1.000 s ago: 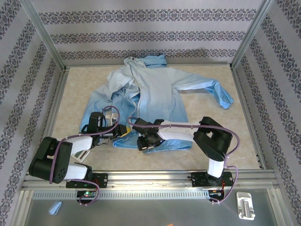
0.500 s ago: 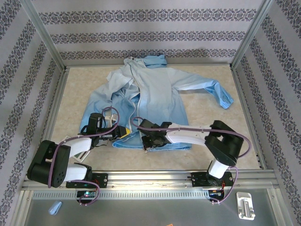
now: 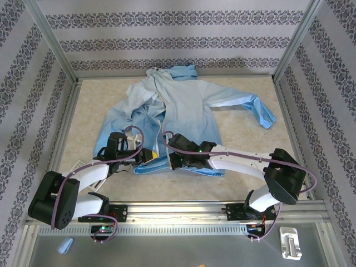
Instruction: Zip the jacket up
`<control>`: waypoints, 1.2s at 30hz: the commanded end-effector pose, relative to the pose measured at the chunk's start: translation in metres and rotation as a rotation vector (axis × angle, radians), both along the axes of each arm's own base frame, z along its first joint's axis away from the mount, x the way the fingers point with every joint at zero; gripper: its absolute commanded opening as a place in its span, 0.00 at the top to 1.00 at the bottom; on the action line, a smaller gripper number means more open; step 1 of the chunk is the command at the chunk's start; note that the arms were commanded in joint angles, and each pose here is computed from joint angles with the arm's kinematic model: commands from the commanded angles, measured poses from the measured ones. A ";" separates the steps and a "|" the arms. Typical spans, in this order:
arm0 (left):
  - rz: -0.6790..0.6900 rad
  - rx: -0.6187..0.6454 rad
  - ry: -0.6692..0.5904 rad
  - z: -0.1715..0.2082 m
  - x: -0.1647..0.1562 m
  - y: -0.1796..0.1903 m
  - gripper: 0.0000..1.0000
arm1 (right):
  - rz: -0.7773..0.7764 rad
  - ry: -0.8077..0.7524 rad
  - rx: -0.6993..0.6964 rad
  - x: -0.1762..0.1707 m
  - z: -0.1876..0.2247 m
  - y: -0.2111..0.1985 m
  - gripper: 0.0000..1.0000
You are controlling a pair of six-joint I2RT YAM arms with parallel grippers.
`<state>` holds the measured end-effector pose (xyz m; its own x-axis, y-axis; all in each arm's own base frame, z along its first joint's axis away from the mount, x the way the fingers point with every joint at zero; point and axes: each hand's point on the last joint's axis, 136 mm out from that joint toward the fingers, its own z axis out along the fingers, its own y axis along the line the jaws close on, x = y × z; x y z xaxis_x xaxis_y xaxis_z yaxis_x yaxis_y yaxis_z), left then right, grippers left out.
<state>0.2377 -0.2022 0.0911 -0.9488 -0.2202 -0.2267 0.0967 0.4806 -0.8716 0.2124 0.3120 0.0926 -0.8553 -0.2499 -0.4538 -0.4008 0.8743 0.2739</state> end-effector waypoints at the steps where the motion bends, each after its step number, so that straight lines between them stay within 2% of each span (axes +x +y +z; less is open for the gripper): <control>1: -0.012 0.037 -0.025 -0.003 0.000 -0.011 1.00 | 0.026 -0.025 0.044 0.011 0.011 0.010 0.99; 10: -0.035 0.031 0.011 -0.031 -0.010 -0.044 1.00 | 0.008 0.056 0.142 0.007 -0.015 0.024 0.97; 17: -0.035 0.053 0.025 -0.043 -0.012 -0.045 1.00 | 0.039 0.155 0.297 -0.003 -0.028 0.050 0.76; 21: -0.038 0.071 0.032 -0.049 -0.013 -0.044 1.00 | 0.017 0.197 0.336 -0.004 -0.039 0.050 0.75; 29: -0.044 0.066 0.038 -0.056 -0.012 -0.046 1.00 | -0.041 0.212 0.380 0.003 -0.042 0.040 0.88; 33: -0.049 0.059 0.034 -0.054 -0.011 -0.047 1.00 | -0.066 0.215 0.389 0.006 -0.041 0.033 1.00; 36: -0.052 0.056 0.026 -0.050 -0.010 -0.046 1.00 | -0.078 0.196 0.400 0.008 -0.035 0.027 1.00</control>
<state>0.2257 -0.2402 0.0275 -0.9683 -0.1836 -0.1695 0.0391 0.5587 -0.8285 0.2158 0.3387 0.0409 -0.9527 -0.0538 -0.2992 -0.2381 0.7439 0.6244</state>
